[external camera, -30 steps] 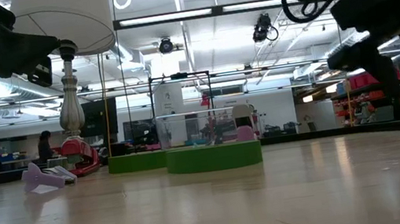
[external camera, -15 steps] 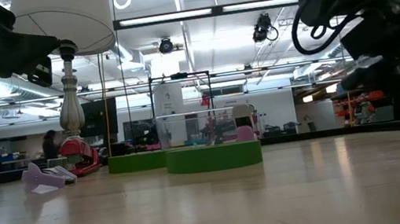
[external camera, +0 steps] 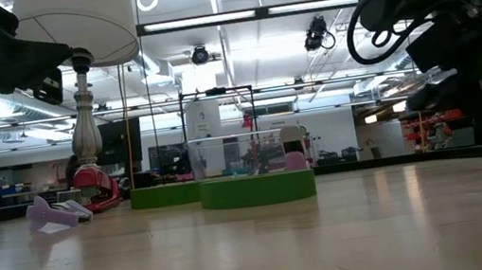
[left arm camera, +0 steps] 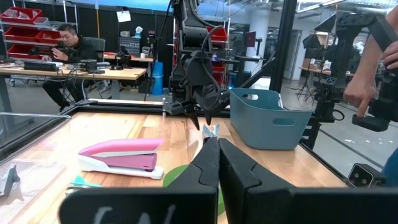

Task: Pick and place Stapler, Stapler remover, tape
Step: Put the light blue staple remover into the transparent bin

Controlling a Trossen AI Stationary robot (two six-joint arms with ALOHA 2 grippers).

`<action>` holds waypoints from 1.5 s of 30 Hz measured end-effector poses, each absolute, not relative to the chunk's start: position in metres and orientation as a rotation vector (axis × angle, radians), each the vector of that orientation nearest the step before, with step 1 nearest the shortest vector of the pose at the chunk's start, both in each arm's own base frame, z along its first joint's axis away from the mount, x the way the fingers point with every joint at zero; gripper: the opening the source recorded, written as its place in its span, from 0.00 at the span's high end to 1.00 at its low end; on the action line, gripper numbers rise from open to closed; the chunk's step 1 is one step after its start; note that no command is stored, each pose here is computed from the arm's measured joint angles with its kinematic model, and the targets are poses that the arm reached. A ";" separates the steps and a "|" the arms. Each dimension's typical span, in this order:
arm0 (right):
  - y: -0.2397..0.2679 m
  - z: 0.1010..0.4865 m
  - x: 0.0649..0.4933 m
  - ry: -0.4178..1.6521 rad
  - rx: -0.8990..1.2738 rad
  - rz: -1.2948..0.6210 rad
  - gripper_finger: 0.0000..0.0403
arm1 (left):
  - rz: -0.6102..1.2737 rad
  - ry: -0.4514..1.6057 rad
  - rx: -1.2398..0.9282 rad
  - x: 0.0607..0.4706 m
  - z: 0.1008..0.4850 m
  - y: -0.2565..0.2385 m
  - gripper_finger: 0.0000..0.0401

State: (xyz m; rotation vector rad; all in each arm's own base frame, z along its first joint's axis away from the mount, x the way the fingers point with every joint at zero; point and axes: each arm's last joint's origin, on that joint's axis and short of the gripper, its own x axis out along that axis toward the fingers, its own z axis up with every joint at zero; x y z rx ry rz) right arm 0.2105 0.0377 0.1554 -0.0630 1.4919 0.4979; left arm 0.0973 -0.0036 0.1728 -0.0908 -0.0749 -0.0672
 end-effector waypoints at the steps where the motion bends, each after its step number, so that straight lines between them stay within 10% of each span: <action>1: 0.038 0.155 0.211 1.495 -0.063 0.498 0.62 | -0.068 -0.075 -0.091 0.097 0.173 -0.004 0.99; 22: 0.038 0.147 0.214 1.529 -0.050 0.505 0.91 | -0.067 -0.075 -0.091 0.097 0.173 -0.004 0.99; 45: 0.027 0.208 0.260 1.328 -0.094 0.392 0.92 | -0.067 -0.075 -0.091 0.097 0.173 -0.004 0.99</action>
